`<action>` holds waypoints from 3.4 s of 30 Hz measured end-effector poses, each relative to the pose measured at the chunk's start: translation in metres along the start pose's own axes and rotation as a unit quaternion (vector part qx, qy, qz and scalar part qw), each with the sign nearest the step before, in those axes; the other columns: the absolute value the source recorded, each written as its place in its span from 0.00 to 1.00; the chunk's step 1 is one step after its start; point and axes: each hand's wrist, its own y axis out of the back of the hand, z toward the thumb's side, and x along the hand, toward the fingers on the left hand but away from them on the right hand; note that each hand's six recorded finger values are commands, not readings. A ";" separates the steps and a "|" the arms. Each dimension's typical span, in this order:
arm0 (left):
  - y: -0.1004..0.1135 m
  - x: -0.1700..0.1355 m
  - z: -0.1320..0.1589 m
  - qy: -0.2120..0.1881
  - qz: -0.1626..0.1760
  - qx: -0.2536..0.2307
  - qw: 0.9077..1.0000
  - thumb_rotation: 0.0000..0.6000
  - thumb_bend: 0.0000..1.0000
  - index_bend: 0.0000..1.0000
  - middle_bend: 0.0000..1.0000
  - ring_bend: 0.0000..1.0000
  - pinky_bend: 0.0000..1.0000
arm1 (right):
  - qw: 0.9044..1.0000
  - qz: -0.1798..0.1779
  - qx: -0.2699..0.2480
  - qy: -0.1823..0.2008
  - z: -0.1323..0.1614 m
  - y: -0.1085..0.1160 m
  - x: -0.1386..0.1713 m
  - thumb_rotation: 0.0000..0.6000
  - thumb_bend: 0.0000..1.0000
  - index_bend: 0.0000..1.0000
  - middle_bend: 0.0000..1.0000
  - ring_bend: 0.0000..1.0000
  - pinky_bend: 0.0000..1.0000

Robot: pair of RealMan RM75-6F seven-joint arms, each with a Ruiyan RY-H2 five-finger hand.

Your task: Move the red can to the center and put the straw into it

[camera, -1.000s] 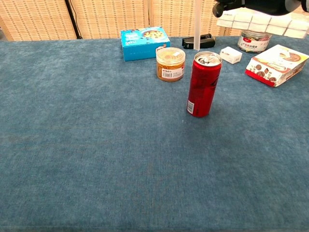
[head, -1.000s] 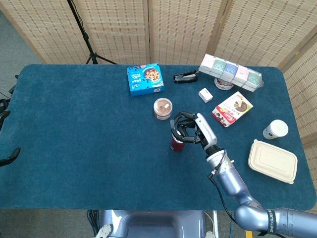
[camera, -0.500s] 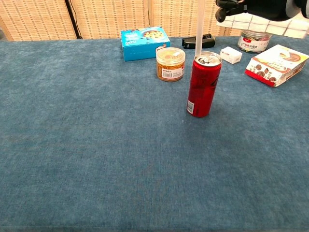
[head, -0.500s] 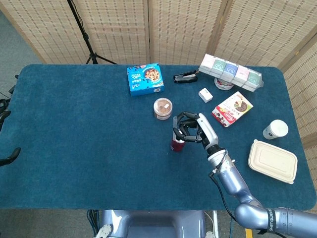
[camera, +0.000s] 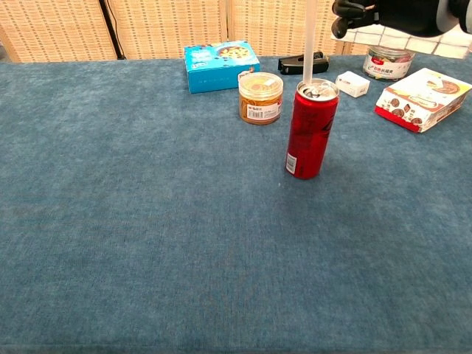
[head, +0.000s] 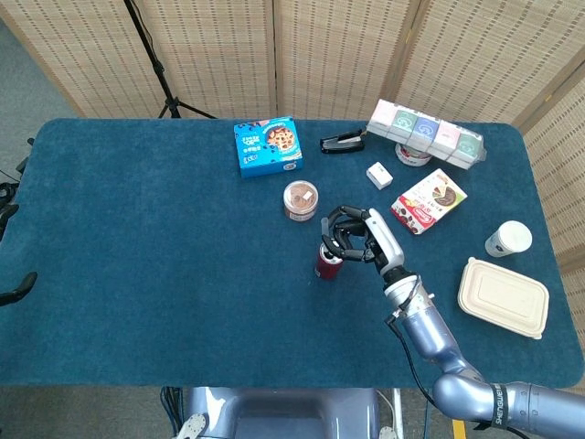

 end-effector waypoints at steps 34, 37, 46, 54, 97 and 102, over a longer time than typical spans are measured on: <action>-0.005 0.003 0.000 0.000 -0.008 -0.001 1.000 1.00 0.30 0.00 0.00 0.00 0.00 | 1.000 -0.002 -0.002 -0.008 -0.009 0.005 0.000 1.00 0.48 0.62 0.84 0.83 0.64; -0.005 0.003 0.000 -0.001 -0.009 -0.001 1.000 1.00 0.30 0.00 0.00 0.00 0.00 | 1.000 -0.002 -0.003 -0.009 -0.010 0.005 0.000 1.00 0.48 0.62 0.84 0.83 0.64; -0.006 0.004 0.000 -0.001 -0.011 -0.001 1.000 1.00 0.30 0.00 0.00 0.00 0.00 | 1.000 -0.004 -0.002 -0.011 -0.012 0.007 -0.001 1.00 0.48 0.62 0.84 0.83 0.64; -0.006 0.004 0.001 -0.001 -0.012 -0.001 1.000 1.00 0.30 0.00 0.00 0.00 0.00 | 1.000 -0.004 -0.003 -0.013 -0.014 0.007 -0.001 1.00 0.48 0.62 0.84 0.83 0.64; -0.017 0.008 0.001 -0.003 -0.032 0.000 0.999 1.00 0.30 0.00 0.00 0.00 0.00 | 0.997 -0.013 0.069 -0.015 -0.052 0.015 -0.001 1.00 0.48 0.62 0.83 0.82 0.62; -0.019 0.009 0.001 -0.004 -0.034 0.000 0.999 1.00 0.30 0.00 0.00 0.00 0.00 | 0.996 -0.010 0.084 -0.016 -0.057 0.014 0.000 1.00 0.48 0.62 0.83 0.82 0.62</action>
